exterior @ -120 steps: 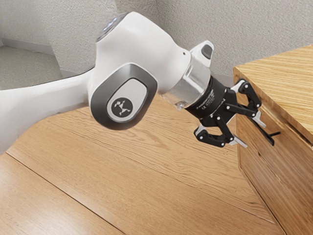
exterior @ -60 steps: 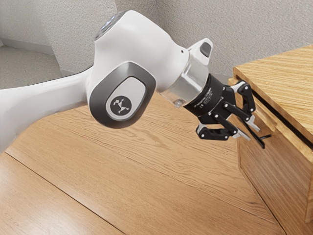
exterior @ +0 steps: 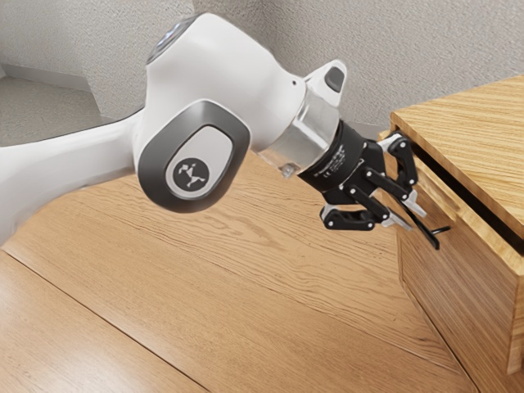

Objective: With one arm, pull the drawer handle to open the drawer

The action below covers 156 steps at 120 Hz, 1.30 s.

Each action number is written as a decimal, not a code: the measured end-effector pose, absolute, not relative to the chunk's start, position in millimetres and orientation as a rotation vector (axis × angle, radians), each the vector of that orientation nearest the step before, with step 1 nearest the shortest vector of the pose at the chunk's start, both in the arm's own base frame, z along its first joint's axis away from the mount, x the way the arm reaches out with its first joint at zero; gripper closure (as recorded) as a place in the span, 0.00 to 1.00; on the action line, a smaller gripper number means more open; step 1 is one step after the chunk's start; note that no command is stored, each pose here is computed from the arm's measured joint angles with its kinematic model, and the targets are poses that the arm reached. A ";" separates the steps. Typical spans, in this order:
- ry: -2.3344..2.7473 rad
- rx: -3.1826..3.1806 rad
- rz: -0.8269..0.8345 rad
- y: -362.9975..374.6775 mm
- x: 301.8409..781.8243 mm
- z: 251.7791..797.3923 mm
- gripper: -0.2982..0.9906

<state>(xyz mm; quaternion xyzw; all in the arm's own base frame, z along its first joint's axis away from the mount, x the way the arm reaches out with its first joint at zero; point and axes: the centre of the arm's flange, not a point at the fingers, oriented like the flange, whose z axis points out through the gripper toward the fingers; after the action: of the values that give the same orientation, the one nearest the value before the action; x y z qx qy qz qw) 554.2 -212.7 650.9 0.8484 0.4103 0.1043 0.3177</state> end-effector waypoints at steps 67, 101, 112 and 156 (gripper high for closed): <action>1.085 2.246 0.262 -200.1 536.6 647.2 0.74; 1.093 2.233 0.243 -178.7 520.2 650.0 0.74; 1.089 2.232 0.234 -176.2 516.4 649.5 0.74; 1.083 2.234 0.237 -167.3 496.1 652.9 0.74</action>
<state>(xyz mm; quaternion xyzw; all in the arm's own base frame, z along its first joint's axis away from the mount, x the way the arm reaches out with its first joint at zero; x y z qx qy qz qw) 496.1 -167.3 652.9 0.8492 0.4115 0.0901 0.3183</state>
